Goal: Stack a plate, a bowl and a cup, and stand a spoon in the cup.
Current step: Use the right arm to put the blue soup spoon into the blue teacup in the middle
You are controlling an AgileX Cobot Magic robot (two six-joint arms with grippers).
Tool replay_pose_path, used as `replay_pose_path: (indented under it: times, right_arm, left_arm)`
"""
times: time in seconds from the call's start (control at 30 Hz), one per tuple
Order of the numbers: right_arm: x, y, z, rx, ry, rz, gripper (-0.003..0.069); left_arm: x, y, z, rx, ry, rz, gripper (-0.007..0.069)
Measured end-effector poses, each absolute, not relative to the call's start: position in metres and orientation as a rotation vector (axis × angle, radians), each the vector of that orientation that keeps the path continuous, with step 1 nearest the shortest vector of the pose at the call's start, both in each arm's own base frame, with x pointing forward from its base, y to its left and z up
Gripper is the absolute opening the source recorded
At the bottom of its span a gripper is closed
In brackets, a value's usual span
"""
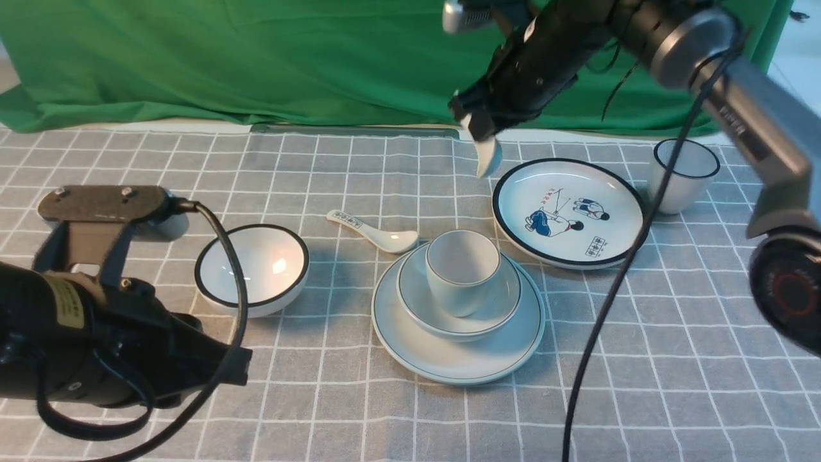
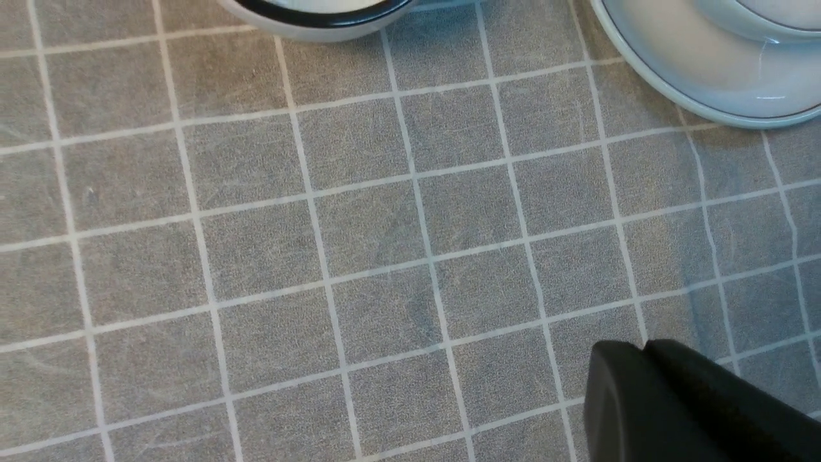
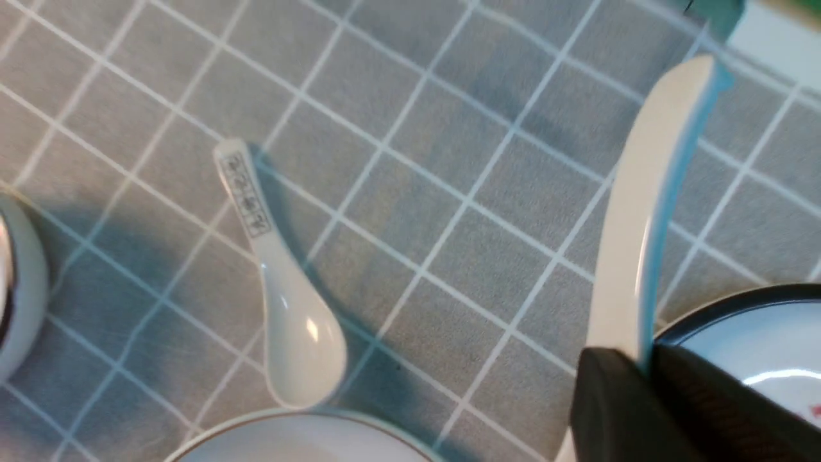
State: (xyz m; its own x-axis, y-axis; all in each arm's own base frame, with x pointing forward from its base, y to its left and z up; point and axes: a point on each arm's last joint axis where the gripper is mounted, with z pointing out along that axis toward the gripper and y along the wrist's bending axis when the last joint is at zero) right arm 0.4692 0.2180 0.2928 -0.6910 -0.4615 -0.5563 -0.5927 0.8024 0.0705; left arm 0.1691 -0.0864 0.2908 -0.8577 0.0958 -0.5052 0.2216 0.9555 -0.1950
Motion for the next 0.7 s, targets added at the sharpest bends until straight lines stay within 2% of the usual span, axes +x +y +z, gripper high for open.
replay_pose_path:
  times: [0.47, 0.7]
  right_arm:
    - [0.405, 0.182, 0.427, -0.746, 2.242, 0.322, 0.0084]
    - [0.376, 0.171, 0.467, -0.731, 2.154, 0.325, 0.0084]
  left_arm:
    - [0.155, -0.080, 0.307, 0.220, 2.513, -0.370, 0.0009]
    - [0.145, -0.075, 0.317, 0.217, 2.453, -0.391, 0.0009]
